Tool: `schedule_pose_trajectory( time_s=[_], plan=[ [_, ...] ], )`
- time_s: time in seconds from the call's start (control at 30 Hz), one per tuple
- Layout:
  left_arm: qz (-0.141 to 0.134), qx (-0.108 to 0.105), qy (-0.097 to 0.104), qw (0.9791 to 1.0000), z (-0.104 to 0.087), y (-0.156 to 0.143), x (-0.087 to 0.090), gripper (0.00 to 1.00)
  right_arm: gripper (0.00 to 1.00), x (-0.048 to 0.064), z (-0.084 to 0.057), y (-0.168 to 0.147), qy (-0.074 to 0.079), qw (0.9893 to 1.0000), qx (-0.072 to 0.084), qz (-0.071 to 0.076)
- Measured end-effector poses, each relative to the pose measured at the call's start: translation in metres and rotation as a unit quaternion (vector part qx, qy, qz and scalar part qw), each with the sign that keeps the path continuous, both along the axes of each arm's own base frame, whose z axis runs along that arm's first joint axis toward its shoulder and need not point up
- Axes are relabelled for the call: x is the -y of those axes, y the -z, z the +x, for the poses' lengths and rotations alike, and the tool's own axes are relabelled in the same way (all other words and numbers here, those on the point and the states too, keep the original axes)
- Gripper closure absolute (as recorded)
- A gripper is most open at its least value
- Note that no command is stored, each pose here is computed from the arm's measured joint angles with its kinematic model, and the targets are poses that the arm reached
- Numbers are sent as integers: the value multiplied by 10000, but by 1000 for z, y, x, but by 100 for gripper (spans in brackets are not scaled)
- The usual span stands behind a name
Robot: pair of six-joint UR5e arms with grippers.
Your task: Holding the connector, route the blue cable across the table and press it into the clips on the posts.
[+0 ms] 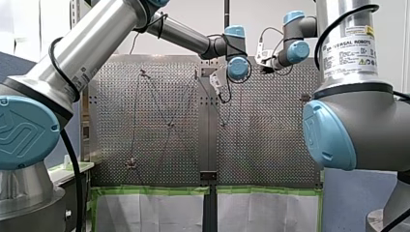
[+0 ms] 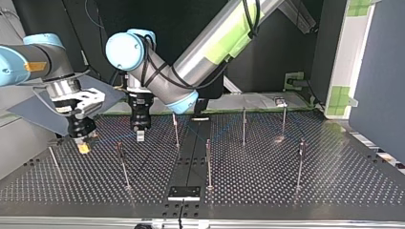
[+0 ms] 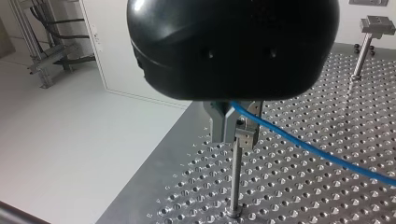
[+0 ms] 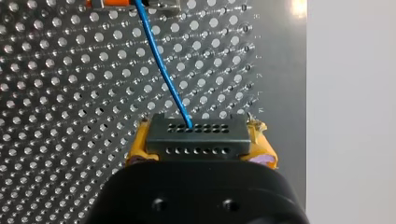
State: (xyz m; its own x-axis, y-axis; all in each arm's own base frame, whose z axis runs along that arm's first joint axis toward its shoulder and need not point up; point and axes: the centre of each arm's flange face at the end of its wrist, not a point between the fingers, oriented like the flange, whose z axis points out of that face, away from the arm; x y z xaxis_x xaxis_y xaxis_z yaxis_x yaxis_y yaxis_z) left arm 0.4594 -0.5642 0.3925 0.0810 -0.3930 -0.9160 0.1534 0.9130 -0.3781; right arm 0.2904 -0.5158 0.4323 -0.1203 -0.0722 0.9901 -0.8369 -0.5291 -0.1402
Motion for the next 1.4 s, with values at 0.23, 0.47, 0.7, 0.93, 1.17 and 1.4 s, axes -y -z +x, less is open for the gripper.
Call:
schedule_pose_trajectory(
  time_s=[0.23, 0.47, 0.7, 0.93, 1.17, 1.4],
  plan=[
    [0, 0, 0, 10000, 0, 0, 0, 100, 100, -4, 6, 3, 56, 10000, -1, 25],
    [0, 0, 0, 10000, 0, 0, 0, 100, 100, -4, 7, 4, 60, 10000, -2, 31],
    [0, 0, 0, 10000, 0, 0, 0, 100, 100, -4, 7, 4, 59, 10000, -2, 33],
    [0, 0, 0, 10000, 0, 0, 0, 100, 100, -4, 7, 4, 60, 10000, -2, 33],
    [0, 0, 0, 10000, 0, 0, 0, 100, 100, -4, 7, 4, 59, 10000, -2, 33],
    [0, 0, 0, 10000, 0, 0, 0, 100, 100, -4, 7, 4, 59, 10000, -2, 33]
  ],
)
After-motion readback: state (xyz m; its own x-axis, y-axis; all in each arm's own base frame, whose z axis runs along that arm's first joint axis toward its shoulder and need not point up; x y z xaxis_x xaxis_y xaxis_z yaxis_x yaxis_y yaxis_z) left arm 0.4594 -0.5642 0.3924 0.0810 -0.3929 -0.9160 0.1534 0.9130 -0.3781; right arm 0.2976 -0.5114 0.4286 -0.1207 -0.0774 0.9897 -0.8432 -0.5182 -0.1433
